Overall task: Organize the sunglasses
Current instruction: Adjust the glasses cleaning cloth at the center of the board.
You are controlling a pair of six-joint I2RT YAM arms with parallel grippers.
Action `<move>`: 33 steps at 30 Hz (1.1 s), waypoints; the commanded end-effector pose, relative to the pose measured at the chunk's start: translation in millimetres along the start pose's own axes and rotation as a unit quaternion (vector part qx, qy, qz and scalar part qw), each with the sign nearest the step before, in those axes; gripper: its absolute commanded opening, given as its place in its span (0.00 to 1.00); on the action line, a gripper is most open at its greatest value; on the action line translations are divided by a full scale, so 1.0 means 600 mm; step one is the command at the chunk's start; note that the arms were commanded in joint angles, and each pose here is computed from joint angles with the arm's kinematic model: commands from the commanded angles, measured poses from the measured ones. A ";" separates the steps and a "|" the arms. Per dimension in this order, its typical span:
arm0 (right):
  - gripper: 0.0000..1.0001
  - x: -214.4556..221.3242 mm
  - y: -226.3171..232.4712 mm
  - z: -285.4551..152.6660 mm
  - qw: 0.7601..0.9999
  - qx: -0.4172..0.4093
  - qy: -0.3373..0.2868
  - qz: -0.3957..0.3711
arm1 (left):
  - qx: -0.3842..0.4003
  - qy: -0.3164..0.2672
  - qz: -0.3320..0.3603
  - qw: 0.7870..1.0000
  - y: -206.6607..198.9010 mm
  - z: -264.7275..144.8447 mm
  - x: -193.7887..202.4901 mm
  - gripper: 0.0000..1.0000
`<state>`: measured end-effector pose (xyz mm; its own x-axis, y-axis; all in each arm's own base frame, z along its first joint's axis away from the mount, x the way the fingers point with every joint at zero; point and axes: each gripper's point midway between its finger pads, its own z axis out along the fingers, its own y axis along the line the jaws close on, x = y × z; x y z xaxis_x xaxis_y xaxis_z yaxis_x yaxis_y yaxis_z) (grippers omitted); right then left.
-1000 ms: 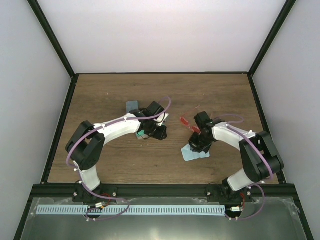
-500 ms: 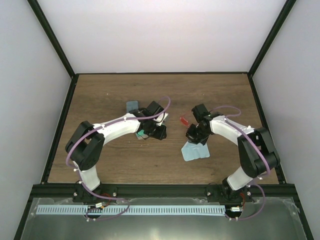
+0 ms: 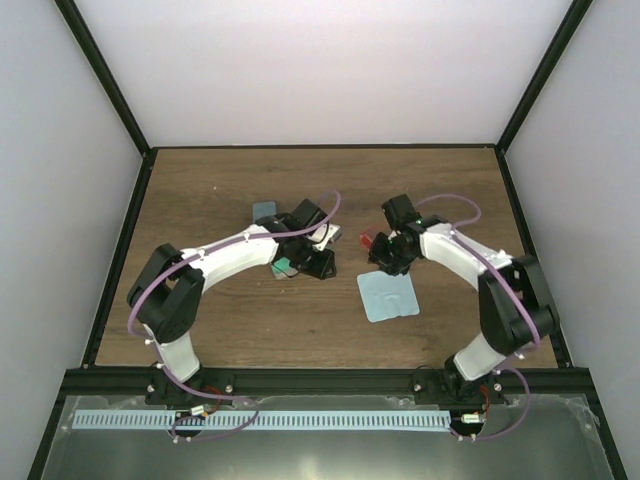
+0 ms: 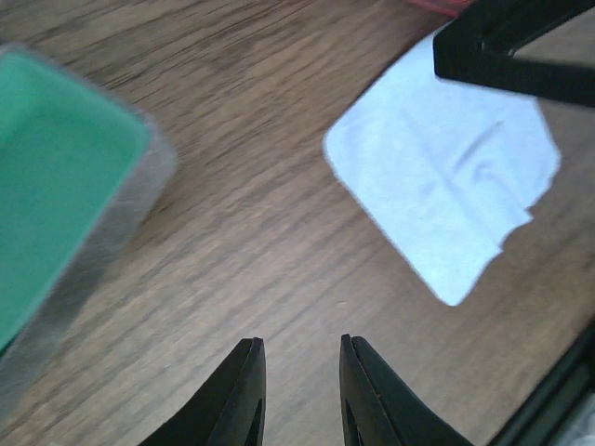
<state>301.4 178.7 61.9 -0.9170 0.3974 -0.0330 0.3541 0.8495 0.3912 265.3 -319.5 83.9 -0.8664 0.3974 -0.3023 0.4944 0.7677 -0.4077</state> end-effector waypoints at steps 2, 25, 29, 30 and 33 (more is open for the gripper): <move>0.21 0.016 -0.051 -0.048 0.999 0.017 -0.045 0.004 | 0.106 -0.015 0.026 0.994 -0.093 -0.013 -0.041 0.22; 0.01 -0.027 -0.170 -0.163 0.990 0.032 -0.131 0.034 | 0.096 0.123 0.084 0.984 -0.197 0.194 0.066 0.17; 0.01 -0.018 -0.175 -0.163 0.991 0.034 -0.128 0.030 | 0.099 0.121 0.078 0.985 -0.197 0.195 0.066 0.16; 0.01 -0.015 -0.177 -0.163 0.991 0.033 -0.128 0.031 | 0.099 0.120 0.078 0.985 -0.198 0.193 0.066 0.16; 0.01 -0.008 -0.182 -0.159 0.991 0.033 -0.126 0.032 | 0.092 0.106 0.081 0.987 -0.199 0.183 0.056 0.16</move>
<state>252.1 56.4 102.5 -0.8258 0.5212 -0.2152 0.4335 0.8309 0.3489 179.2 -455.3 27.0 -0.7532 0.6333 -0.1780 0.6086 0.5682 -0.5538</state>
